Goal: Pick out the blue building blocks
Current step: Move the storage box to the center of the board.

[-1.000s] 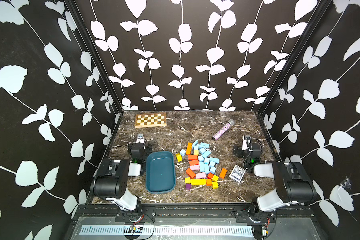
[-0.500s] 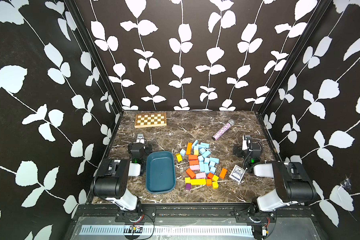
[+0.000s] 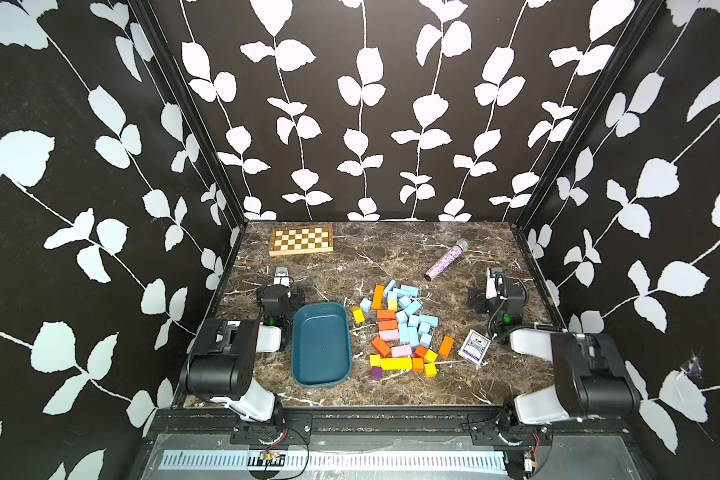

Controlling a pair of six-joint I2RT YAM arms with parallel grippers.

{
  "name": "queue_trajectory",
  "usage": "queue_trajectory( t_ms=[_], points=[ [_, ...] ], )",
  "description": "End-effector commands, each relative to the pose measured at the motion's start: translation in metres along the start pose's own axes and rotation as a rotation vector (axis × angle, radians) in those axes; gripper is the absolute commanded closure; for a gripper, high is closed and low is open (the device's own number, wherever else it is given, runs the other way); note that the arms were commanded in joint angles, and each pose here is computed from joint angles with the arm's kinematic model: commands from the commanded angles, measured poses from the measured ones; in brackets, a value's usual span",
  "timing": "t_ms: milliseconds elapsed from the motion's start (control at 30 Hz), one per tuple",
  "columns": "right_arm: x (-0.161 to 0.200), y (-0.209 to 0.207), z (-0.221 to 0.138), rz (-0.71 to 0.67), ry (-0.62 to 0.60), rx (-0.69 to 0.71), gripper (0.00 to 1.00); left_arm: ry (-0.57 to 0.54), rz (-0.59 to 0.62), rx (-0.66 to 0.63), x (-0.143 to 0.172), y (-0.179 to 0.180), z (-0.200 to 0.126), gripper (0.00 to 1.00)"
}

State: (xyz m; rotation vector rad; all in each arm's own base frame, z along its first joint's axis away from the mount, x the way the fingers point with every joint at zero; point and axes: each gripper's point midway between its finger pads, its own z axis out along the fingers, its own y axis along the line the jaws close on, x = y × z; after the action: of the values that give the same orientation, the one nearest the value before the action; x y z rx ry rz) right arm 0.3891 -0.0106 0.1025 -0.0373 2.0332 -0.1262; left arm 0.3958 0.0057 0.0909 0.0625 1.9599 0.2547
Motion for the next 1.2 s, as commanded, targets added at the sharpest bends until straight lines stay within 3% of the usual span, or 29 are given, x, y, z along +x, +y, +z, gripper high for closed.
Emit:
queue_trajectory(
  t_ms=[0,200,300,433,567,633,800,967,1167],
  points=[
    [-0.023,-0.002,-0.015,0.069,0.044,0.011,0.01,-0.04,0.028,0.073,-0.03,-0.009,-0.007,0.01],
    [-0.039,0.001,-0.05,0.311,0.249,0.073,0.01,-0.021,0.068,0.178,-0.065,-0.019,-0.023,0.01],
    [-0.044,0.025,-0.063,0.279,0.313,0.038,0.01,-0.029,0.122,0.258,-0.086,-0.027,-0.037,0.01],
    [-0.059,0.072,-0.075,0.249,0.3,-0.069,0.01,0.142,0.189,0.452,-0.092,-0.048,-0.06,0.01],
    [-0.07,0.111,-0.08,0.289,0.259,-0.159,0.01,0.28,0.298,0.754,-0.081,-0.081,-0.092,0.01],
    [-0.073,0.126,-0.081,0.31,0.237,-0.193,0.01,0.319,0.364,0.831,-0.072,-0.089,-0.102,0.01],
    [-0.077,0.149,-0.08,0.357,0.198,-0.266,0.01,0.305,0.742,0.954,-0.04,-0.101,-0.121,0.01],
    [-0.08,0.162,-0.079,0.385,0.174,-0.322,0.01,0.315,0.96,1.014,-0.014,-0.105,-0.122,0.01],
    [-0.078,0.17,-0.075,0.382,0.185,-0.345,0.01,0.359,1.022,0.947,-0.003,-0.107,-0.093,0.01]
  ],
)
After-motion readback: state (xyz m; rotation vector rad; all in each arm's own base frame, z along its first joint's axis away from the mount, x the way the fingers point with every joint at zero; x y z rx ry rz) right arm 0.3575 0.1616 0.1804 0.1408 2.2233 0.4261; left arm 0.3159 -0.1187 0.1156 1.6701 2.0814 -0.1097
